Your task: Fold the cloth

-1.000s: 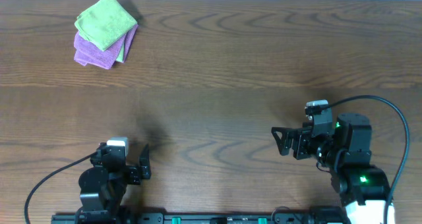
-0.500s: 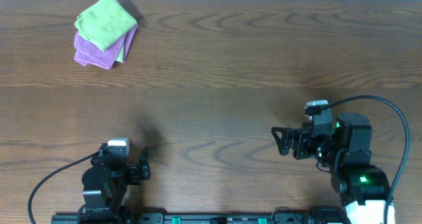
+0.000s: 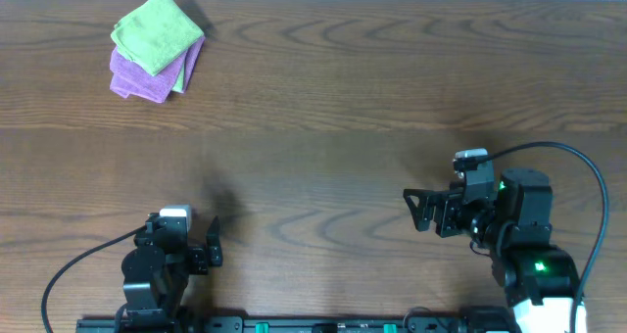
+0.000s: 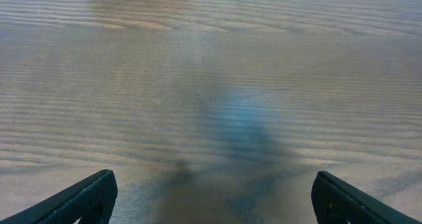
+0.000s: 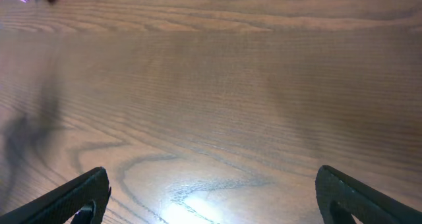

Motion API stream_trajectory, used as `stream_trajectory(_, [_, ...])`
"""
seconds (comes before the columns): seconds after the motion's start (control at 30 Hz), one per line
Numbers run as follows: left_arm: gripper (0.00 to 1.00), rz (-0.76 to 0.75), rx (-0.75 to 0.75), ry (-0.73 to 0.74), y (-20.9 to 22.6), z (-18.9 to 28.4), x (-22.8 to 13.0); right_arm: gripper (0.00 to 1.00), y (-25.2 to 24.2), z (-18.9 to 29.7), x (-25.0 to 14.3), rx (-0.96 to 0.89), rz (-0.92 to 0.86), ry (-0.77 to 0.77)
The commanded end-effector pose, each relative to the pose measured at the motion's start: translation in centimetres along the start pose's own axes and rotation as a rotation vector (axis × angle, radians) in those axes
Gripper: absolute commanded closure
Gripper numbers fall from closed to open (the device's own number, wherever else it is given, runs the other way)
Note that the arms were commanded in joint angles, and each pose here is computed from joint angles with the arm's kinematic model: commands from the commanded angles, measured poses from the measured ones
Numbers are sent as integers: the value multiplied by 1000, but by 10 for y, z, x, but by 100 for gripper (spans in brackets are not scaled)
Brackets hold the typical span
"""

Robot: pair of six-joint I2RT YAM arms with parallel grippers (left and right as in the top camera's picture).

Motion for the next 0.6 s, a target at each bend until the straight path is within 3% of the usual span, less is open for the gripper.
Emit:
stream_trajectory(0.0, [5,-17,6,0,1,-1,-2,1,-2,1,1,-3,-12,-5])
stream_trajectory(0.27, [5,-17,6,0,1,-1,-2,1,1,4,-3,3,1,-4])
stream_trajectory(0.57, [5,-17,6,0,1,-1,-2,1,-45,38,-12,-324,92,-116])
Point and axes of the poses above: each gripper's point midway between its finger pads, its own z axis back along the fingers, its own y axis along the line the jaws close on, x = y × z, the point moved 1 cm from there along z, back along the fingers, and after that the axes turned 6 degrees about -z, right-handed, at the moved point
